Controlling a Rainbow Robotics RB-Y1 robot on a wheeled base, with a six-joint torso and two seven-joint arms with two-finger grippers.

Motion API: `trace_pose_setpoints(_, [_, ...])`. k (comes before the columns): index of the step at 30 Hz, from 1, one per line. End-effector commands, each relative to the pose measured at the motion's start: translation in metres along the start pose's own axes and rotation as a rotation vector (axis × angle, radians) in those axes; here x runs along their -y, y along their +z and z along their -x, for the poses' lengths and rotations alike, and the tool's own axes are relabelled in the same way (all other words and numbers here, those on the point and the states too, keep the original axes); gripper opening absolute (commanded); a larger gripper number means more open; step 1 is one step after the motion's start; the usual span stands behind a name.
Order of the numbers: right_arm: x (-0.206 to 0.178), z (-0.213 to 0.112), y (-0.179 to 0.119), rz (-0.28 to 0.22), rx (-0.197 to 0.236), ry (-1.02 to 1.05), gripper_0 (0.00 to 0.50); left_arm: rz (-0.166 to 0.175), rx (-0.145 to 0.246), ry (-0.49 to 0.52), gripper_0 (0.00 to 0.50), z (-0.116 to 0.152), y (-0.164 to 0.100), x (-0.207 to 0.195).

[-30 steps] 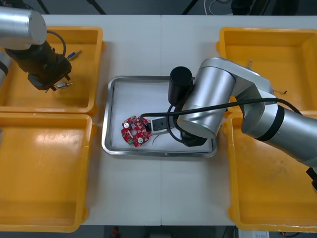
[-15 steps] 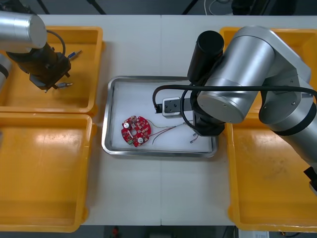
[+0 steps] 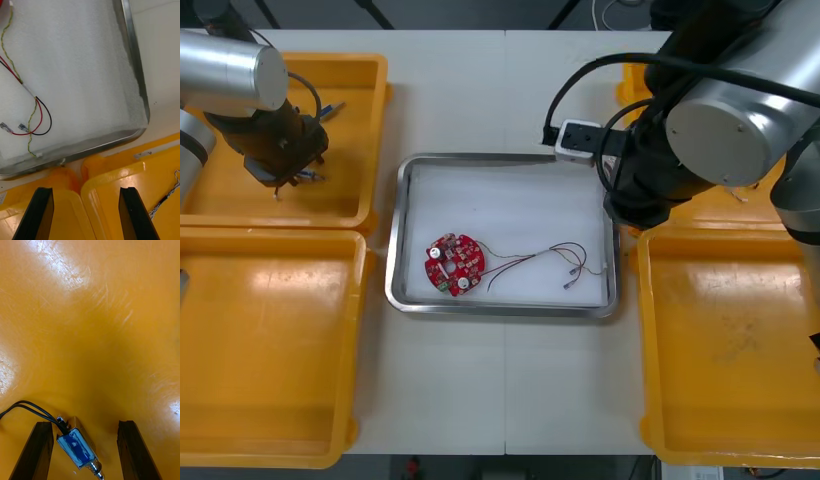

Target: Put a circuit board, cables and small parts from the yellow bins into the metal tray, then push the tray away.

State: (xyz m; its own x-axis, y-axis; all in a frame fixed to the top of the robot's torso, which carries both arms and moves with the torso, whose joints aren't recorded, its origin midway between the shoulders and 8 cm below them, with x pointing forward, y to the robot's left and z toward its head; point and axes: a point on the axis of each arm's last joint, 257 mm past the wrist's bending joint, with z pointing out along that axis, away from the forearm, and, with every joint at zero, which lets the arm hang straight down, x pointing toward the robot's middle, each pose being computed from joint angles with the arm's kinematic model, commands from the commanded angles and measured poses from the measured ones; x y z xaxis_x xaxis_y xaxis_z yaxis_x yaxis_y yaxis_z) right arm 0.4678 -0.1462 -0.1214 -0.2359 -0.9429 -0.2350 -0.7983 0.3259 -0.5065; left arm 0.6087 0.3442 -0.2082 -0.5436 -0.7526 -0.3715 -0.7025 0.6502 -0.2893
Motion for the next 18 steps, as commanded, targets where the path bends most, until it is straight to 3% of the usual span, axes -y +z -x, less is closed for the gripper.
trace_pose_setpoints(1, [0.033, -0.033, -0.017, -0.073, -0.008, 0.142, 0.5, 0.025, 0.034, 0.026, 0.5, 0.005, 0.008, -0.013])
trace_pose_setpoints(5, [0.057, -0.063, -0.025, -0.131, -0.039, 0.227, 0.5, 0.024, 0.035, 0.027, 0.5, 0.005, 0.01, -0.014])
trace_pose_setpoints(6, [0.064, -0.071, -0.027, -0.151, -0.05, 0.247, 0.5, 0.024, 0.034, 0.029, 0.377, 0.005, 0.01, -0.014])
trace_pose_setpoints(7, [0.069, -0.079, -0.028, -0.167, -0.064, 0.265, 0.5, 0.024, 0.033, 0.029, 0.154, 0.004, 0.01, -0.014])
trace_pose_setpoints(8, [0.071, -0.082, -0.029, -0.173, -0.069, 0.272, 0.5, 0.023, 0.033, 0.03, 0.047, 0.005, 0.01, -0.014])
trace_pose_setpoints(9, [0.076, -0.089, -0.03, -0.189, -0.082, 0.289, 0.5, 0.022, 0.032, 0.03, 0.0, 0.004, 0.01, -0.014])
trace_pose_setpoints(13, [0.09, -0.113, -0.031, -0.211, -0.127, 0.344, 0.5, 0.023, 0.031, 0.029, 0.0, 0.004, 0.01, -0.014])
trace_pose_setpoints(18, [0.099, -0.14, -0.024, -0.195, -0.177, 0.41, 0.5, 0.023, 0.034, 0.029, 0.0, 0.005, 0.01, -0.014])
